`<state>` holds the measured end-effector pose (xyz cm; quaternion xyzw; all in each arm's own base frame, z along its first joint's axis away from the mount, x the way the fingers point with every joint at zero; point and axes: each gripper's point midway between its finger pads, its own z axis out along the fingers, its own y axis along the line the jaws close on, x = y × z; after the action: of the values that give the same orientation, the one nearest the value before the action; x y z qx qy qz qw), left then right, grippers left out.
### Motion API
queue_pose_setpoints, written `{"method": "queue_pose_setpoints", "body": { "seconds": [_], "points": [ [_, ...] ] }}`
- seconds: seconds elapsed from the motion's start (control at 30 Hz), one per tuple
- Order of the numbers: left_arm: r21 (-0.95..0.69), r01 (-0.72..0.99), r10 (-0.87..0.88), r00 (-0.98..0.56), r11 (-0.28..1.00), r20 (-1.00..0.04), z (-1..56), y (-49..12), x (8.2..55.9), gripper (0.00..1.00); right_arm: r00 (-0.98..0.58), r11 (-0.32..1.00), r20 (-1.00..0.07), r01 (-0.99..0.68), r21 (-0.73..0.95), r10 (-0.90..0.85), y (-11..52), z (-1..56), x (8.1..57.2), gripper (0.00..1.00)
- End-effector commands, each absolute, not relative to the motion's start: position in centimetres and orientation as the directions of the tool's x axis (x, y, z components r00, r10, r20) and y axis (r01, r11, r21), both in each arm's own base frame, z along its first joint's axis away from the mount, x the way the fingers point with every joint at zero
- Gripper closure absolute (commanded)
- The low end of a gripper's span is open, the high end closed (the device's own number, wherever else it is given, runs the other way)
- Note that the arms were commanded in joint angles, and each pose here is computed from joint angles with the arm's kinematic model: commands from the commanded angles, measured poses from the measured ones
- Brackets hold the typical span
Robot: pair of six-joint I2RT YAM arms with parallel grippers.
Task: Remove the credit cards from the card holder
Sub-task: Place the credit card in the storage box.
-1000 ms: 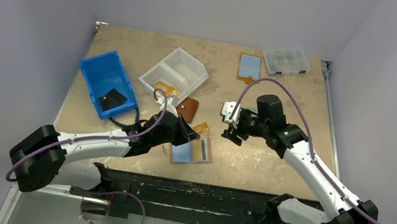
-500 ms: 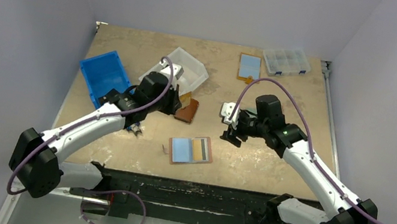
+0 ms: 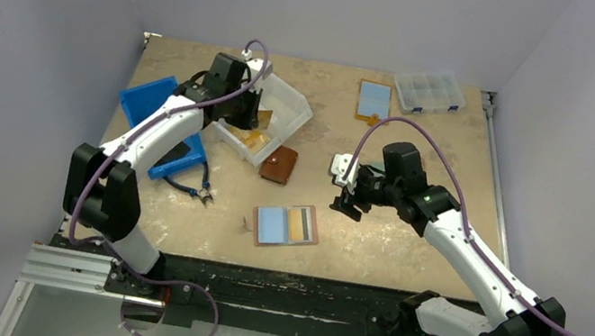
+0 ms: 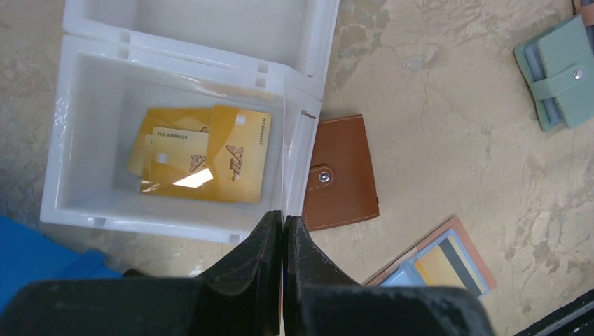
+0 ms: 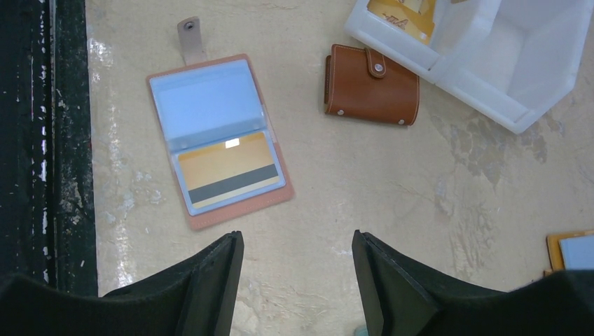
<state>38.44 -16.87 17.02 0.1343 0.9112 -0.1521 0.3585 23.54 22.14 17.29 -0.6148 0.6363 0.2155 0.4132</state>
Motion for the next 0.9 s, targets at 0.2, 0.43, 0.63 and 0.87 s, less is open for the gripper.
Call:
{"method": "queue_pose_setpoints", "body": {
  "seconds": [0.2,0.43,0.63,0.87],
  "points": [
    [-0.101,0.420,0.272,-0.734,0.902,-0.623,16.1,-15.6,39.6,1.00,0.132,0.129,-0.806,-0.960,-0.250,-0.577,22.6,18.5,23.4,0.34],
    [-0.096,0.429,0.298,-0.754,0.898,-0.585,14.0,-14.7,40.6,1.00,0.129,0.130,-0.804,-0.960,-0.247,-0.580,22.6,18.4,23.5,0.34],
    [-0.135,0.435,0.302,-0.786,0.890,-0.539,11.8,-14.6,41.1,1.00,0.127,0.129,-0.803,-0.961,-0.245,-0.582,22.6,18.2,23.5,0.34],
    [-0.158,0.415,0.285,-0.810,0.896,-0.513,10.3,-14.4,41.8,0.98,0.124,0.125,-0.801,-0.963,-0.240,-0.585,22.6,18.0,23.5,0.34]
  ]
}}
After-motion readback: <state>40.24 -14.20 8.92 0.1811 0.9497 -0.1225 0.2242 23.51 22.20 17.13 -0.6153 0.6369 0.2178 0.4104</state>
